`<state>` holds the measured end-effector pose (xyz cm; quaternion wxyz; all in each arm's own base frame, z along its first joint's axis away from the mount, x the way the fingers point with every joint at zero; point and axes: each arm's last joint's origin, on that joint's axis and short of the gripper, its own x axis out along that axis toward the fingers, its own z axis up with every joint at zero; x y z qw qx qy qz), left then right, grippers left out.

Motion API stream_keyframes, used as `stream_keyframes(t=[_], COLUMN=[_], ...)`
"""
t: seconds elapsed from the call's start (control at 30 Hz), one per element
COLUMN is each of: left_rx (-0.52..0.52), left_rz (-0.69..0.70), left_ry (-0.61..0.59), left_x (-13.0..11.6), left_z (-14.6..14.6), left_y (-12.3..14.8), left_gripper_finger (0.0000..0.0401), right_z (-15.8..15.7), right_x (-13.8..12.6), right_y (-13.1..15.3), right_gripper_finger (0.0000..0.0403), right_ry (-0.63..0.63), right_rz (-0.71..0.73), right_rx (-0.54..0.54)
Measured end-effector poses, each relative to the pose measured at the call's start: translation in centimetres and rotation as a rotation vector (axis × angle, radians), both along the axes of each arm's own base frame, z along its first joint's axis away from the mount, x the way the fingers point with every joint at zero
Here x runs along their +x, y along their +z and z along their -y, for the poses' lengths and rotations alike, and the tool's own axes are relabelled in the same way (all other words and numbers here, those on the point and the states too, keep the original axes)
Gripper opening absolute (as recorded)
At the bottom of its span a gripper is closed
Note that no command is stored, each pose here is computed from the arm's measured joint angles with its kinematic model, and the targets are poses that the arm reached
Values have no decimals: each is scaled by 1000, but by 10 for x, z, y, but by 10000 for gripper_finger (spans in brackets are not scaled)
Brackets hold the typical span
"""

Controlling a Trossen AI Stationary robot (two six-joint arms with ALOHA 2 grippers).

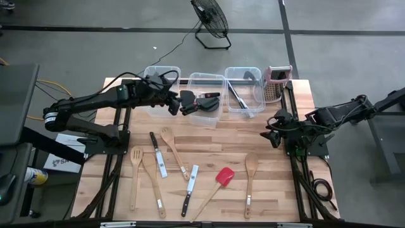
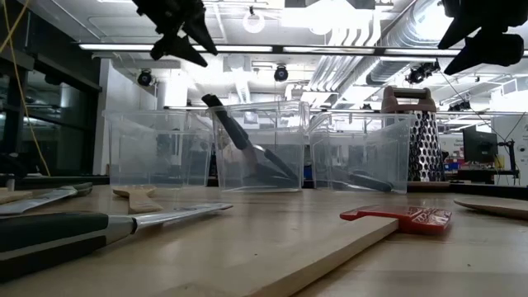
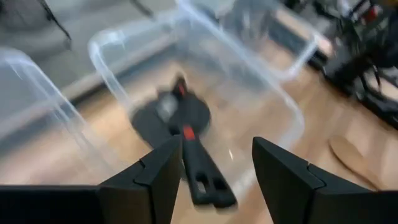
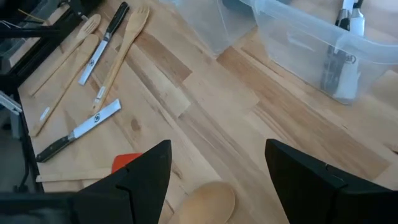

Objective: Pick & Place Kitchen Items
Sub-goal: Put the black knife into the right bin

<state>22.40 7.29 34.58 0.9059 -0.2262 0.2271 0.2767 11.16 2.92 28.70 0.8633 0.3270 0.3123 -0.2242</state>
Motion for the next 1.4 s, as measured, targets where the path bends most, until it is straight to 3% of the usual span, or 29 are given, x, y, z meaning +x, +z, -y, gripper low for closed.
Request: stream_keyframes(t=[0.13, 0.37, 0.8, 0.97, 1.4], left_rx=[-128, -346, -476, -531, -621], left_rz=[-64, -219, -331, -354, -401], left_ry=[-6, 153, 507, 570, 735], left_x=[-6, -19, -40, -40, -38], left_z=[5, 29, 77, 90, 105], left_y=[-8, -24, -39, -46, -114], left_gripper_finger=[191, 191, 191, 191, 191], right_z=[0, -1, -4, -5, -5], right_x=[0, 2, 12, 14, 14], right_y=[0, -1, -6, -7, -7], right_gripper_finger=[251, 251, 251, 251, 251], right_ry=[-7, -20, -43, -52, -63], right_rz=[1, -3, -42, -51, -42], right_rx=[7, 16, 5, 10, 27])
